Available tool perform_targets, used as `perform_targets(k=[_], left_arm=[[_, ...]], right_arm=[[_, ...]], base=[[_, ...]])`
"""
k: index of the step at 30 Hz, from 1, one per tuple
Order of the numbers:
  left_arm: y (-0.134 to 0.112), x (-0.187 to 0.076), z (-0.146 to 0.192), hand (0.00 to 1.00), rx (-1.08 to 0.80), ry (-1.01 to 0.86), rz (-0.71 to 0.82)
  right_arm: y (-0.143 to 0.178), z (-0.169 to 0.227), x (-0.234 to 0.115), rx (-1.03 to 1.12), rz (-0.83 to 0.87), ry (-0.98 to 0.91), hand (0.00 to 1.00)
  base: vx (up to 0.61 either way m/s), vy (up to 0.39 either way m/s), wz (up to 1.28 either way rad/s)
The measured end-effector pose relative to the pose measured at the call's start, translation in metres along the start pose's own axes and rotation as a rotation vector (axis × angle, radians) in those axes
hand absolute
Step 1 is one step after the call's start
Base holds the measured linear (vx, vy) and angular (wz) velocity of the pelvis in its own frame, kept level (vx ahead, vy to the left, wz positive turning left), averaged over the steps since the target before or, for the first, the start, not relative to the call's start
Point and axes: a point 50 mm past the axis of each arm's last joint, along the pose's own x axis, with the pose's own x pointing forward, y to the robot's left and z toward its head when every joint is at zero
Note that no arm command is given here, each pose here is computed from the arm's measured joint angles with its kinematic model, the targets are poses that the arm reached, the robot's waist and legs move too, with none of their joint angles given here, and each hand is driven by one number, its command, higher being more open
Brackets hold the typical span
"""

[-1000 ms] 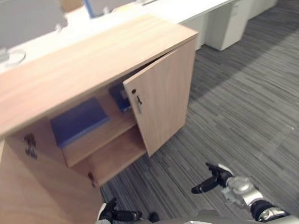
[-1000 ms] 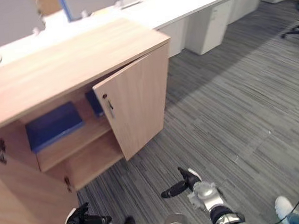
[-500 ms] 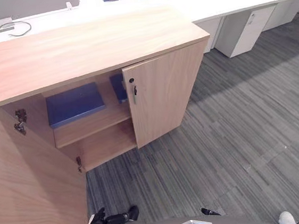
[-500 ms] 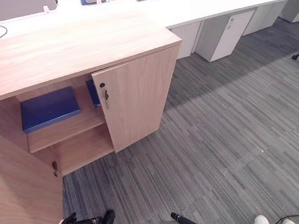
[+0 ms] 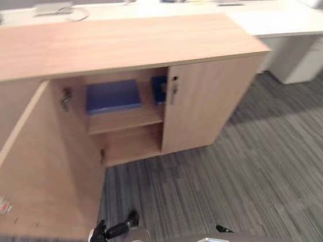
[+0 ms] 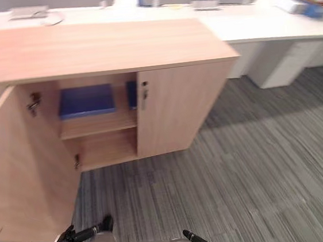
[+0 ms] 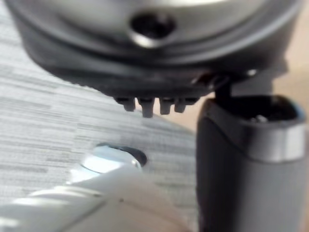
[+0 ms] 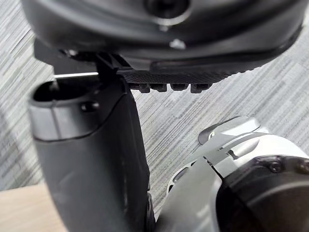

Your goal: Walk over to the cabinet, pick up the folder, carry it to the office cabinet, place the folder inside the office cabinet, then close the office cabinet door

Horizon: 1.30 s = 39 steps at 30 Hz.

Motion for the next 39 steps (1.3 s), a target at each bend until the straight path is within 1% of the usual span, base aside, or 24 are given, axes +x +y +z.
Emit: perform_targets(k=[1, 2, 4, 5, 6, 8, 10, 11, 12, 14, 17, 20, 22, 30, 37, 39], left_arm=[[-0.007, -0.001, 0.001, 1.0, -0.026, -0.01, -0.006], [-0.008, -0.001, 0.003, 1.0, -0.026, -0.02, -0.009], [-0.005, 0.0, 0.006, 1.0, -0.023, -0.035, -0.001], [0.004, 0.002, 0.008, 1.0, -0.016, -0.035, 0.022], [0.007, 0.002, 0.006, 1.0, -0.027, -0.022, 0.037], [0.001, 0.0, -0.004, 1.0, -0.05, 0.018, 0.03], [0.001, 0.0, -0.004, 1.0, -0.047, 0.018, 0.033], [0.009, -0.001, -0.01, 1.0, -0.064, 0.037, 0.062], [0.009, -0.005, -0.028, 1.0, -0.097, 0.103, 0.076], [0.006, -0.011, -0.048, 1.0, -0.094, 0.18, 0.072], [0.006, -0.017, -0.062, 1.0, -0.07, 0.217, 0.067], [0.004, -0.017, -0.061, 1.0, -0.06, 0.209, 0.063], [0.004, -0.018, -0.062, 1.0, -0.084, 0.211, 0.068], [0.002, -0.018, -0.062, 1.0, -0.154, 0.212, 0.077], [0.001, -0.015, -0.052, 1.0, -0.27, 0.179, 0.098], [0.0, -0.011, -0.04, 1.0, -0.298, 0.142, 0.1]], right_arm=[[-0.002, 0.008, 0.001, 0.017, -0.007, -0.015, 1.0], [-0.002, 0.011, 0.002, 0.027, -0.009, -0.019, 1.0], [0.01, 0.015, 0.002, 0.066, 0.013, -0.021, 1.0], [0.015, 0.009, 0.002, 0.099, 0.026, -0.007, 1.0], [0.014, 0.011, 0.002, 0.151, 0.021, -0.013, 1.0], [0.001, 0.021, 0.004, 0.22, -0.015, -0.031, 1.0], [0.003, 0.018, 0.004, 0.282, -0.012, -0.02, 1.0], [0.008, 0.012, 0.003, 0.315, -0.001, -0.009, 1.0], [0.002, 0.011, 0.003, 0.372, -0.025, -0.006, 1.0], [-0.004, 0.008, 0.003, 0.433, -0.048, 0.002, 1.0], [-0.004, 0.006, 0.002, 0.438, -0.05, 0.002, 1.0], [-0.002, 0.005, 0.002, 0.461, -0.045, 0.004, 1.0], [0.0, 0.005, 0.002, 0.432, -0.036, 0.008, 1.0], [-0.01, 0.004, 0.002, 0.432, -0.061, 0.009, 1.0], [-0.01, -0.001, 0.002, 0.434, -0.061, 0.036, 1.0], [-0.007, -0.005, 0.001, 0.433, -0.055, 0.053, 1.0]], base=[[0.02, 0.131, 0.84], [0.02, 0.121, 0.79], [0.04, 0.079, 0.97], [0.07, 0.011, 1.39], [0.1, 0.032, 1.37], [0.15, 0.129, 1.36], [0.12, 0.102, 1.35], [0.15, 0.03, 0.91], [0.19, 0.047, 0.81], [0.19, 0.122, 0.61], [0.12, 0.14, 0.54], [0.05, 0.016, 0.42], [0.02, -0.059, 0.16], [-0.01, -0.105, -0.09], [-0.01, -0.016, -0.04], [0.04, -0.01, -0.01]])
